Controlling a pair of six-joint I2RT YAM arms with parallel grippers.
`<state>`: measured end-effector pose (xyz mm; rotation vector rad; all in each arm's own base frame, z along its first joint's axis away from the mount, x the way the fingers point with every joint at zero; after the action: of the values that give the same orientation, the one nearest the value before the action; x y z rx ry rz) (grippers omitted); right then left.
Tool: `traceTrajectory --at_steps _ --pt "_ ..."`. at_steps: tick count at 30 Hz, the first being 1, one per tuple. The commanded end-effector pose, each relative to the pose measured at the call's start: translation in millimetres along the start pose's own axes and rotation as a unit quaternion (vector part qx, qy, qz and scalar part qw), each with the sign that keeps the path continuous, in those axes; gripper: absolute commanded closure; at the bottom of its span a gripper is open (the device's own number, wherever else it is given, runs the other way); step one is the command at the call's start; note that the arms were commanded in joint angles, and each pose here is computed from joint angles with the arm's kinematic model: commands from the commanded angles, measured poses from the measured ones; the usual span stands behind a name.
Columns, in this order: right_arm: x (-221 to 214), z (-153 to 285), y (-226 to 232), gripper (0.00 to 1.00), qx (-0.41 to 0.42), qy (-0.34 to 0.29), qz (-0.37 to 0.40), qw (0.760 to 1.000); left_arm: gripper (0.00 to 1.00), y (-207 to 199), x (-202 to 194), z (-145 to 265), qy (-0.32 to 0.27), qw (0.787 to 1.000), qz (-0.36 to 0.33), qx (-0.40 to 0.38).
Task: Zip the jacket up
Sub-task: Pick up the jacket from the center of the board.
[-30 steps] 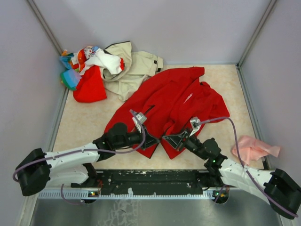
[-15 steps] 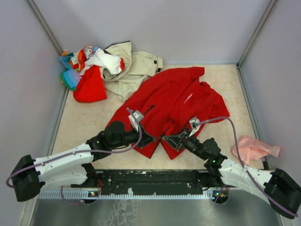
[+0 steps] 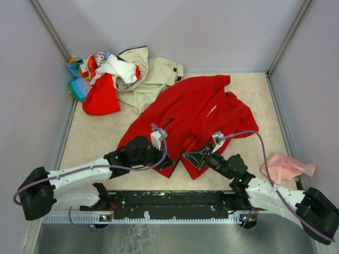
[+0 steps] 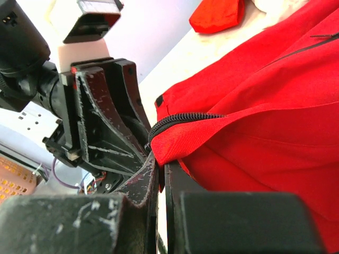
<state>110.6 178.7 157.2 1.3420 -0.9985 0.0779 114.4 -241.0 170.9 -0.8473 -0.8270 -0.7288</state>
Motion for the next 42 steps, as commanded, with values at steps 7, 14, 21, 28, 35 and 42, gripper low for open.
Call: traceTrajectory --at_steps 7,14,21,28,35,42 --pt "19.2 -2.3 16.3 1.0 0.043 -0.051 0.044 0.997 0.51 8.0 6.7 17.9 0.107 0.99 -0.018 0.088" --pt "15.0 6.5 9.6 1.0 0.037 -0.057 0.055 0.996 0.44 12.0 -9.8 4.1 0.251 0.961 -0.001 0.118" --pt "14.3 12.0 7.9 1.0 0.032 -0.061 0.062 0.996 0.42 15.0 -20.5 -7.6 0.311 0.934 -0.018 0.175" --pt "13.5 15.0 6.0 1.0 0.029 -0.065 0.061 0.996 0.41 19.6 -27.8 -23.4 0.315 0.929 -0.024 0.191" --pt "12.9 15.0 5.1 1.0 0.025 -0.063 0.059 0.996 0.41 16.6 -33.8 -40.5 0.324 0.926 -0.038 0.189" --pt "12.5 14.8 3.5 1.0 0.019 -0.063 0.059 0.996 0.41 14.6 -41.0 -46.3 0.324 0.926 -0.043 0.192"
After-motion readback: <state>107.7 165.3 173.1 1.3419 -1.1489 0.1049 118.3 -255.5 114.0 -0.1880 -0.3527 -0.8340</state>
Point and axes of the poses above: each gripper's point midway between its finger pads, its own z axis back along the fingers, its own y axis along the line the jaws close on, x = y × z, the point moved 9 cm from there along z, back along the fingers, and after that the axes turned 13 degrees about -z, right-handed, at the moved point
